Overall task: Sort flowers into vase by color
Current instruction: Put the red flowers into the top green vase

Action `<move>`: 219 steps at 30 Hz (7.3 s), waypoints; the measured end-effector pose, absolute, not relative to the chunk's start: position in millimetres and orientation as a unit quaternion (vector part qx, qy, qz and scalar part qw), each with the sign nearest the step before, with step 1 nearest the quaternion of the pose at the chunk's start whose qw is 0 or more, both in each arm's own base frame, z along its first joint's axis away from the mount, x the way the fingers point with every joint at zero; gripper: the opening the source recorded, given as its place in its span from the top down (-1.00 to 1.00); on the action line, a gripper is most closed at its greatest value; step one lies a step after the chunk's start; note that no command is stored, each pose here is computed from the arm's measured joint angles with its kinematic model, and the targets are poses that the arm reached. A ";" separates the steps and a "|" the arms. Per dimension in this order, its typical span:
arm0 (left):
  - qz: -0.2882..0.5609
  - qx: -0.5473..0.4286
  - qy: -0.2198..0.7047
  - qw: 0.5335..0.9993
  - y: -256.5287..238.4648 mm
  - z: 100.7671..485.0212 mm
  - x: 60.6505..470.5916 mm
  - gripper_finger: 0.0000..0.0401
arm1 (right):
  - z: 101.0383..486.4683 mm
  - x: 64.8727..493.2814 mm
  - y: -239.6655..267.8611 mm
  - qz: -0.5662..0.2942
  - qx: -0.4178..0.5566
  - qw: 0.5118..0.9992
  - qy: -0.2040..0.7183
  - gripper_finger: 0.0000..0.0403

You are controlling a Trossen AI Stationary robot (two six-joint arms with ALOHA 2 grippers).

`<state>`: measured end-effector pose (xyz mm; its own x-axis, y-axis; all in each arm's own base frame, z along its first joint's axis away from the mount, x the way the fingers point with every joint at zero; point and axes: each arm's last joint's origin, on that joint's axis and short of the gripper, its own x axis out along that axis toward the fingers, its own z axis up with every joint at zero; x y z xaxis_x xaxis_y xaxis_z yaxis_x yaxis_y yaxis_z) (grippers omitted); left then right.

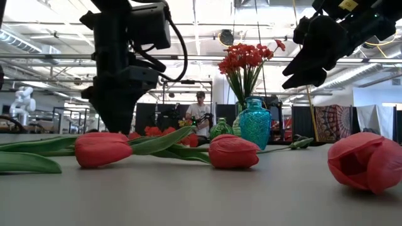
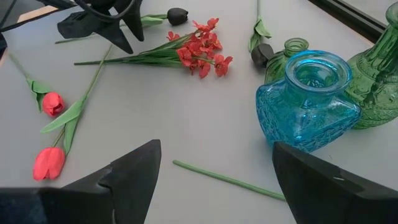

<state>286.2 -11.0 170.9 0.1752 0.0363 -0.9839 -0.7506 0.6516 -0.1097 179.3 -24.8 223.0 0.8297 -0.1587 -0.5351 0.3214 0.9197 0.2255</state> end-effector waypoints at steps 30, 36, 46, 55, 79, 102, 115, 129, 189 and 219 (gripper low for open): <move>0.311 -0.310 0.528 0.727 -15.1 154.3 303.7 0.05 | 223.1 179.3 -24.7 -0.127 0.155 0.944 0.263 -0.49; 0.307 -0.311 0.529 0.728 -16.7 154.3 304.0 0.05 | 223.0 179.3 -24.7 -0.127 0.155 0.944 0.263 -0.49; 0.307 -0.311 0.529 0.728 -17.0 149.3 306.6 0.05 | 222.9 179.4 -24.7 -0.127 0.155 0.944 0.263 -0.49; 0.301 -0.306 0.532 0.730 -22.0 146.6 307.4 0.05 | 222.9 179.4 -24.7 -0.127 0.155 0.944 0.263 -0.49; 0.304 -0.291 0.530 0.736 -27.6 146.6 306.6 0.06 | 223.0 179.4 -24.7 -0.127 0.155 0.944 0.263 -0.49; 0.286 -0.274 0.542 0.741 -33.0 147.2 305.2 0.98 | 223.0 179.3 -24.7 -0.127 0.155 0.944 0.263 -0.49; 0.277 -0.231 0.484 0.797 -50.3 179.9 295.8 0.99 | 223.0 179.4 -24.8 -0.127 0.155 0.944 0.263 -0.49; 0.296 -0.145 0.359 0.873 -67.7 232.0 272.3 0.98 | 223.1 179.4 -24.7 -0.127 0.155 0.944 0.263 -0.49; 0.318 0.043 -0.007 0.947 -18.7 380.2 127.1 0.96 | 223.0 179.3 -24.8 -0.127 0.155 0.944 0.263 -0.49; 0.254 0.025 -0.218 0.942 13.7 234.2 128.0 0.96 | 223.1 179.4 -24.7 -0.127 0.155 0.944 0.262 -0.49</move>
